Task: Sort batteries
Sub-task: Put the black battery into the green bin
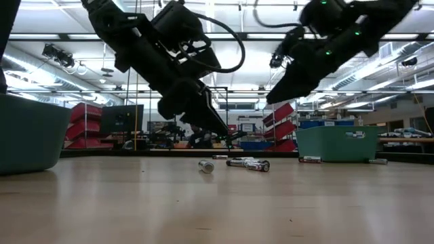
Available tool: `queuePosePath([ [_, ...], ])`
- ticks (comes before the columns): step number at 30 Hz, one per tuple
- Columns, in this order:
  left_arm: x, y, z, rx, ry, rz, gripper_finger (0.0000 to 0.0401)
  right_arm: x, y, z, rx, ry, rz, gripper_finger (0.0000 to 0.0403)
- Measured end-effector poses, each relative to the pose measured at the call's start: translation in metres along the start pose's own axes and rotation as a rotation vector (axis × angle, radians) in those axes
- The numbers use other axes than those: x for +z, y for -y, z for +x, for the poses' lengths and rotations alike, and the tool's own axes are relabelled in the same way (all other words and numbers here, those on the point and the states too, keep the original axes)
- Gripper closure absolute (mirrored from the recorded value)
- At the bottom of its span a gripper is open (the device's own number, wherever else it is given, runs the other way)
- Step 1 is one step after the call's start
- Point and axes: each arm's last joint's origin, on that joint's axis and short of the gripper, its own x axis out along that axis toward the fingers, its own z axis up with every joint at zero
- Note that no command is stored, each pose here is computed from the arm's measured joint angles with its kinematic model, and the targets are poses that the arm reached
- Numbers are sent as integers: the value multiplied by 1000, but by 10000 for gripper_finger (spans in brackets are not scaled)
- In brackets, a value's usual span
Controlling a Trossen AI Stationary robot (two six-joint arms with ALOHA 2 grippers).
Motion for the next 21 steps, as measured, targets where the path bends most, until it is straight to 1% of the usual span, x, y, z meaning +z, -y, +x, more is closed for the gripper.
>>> queuePosePath([
  [2, -2, 1, 3, -2, -4, 0, 279, 0, -8, 7, 31, -68, -20, 286],
  [4, -2, 1, 4, -2, -1, 0, 285, 0, -16, 14, 50, -96, -22, 297],
  [10, -1, 5, 10, -6, 38, -25, 302, -20, -35, 31, 90, -208, -21, 337],
  [12, -4, 6, 10, -12, 12, -22, 306, -25, -41, 39, 104, -212, -20, 351],
  [16, -7, 6, 13, -12, 2, -22, 311, -34, -53, 54, 131, -202, -30, 375],
  [21, -12, 8, 19, -14, -16, -23, 311, -43, -59, 65, 125, -212, -51, 391],
])
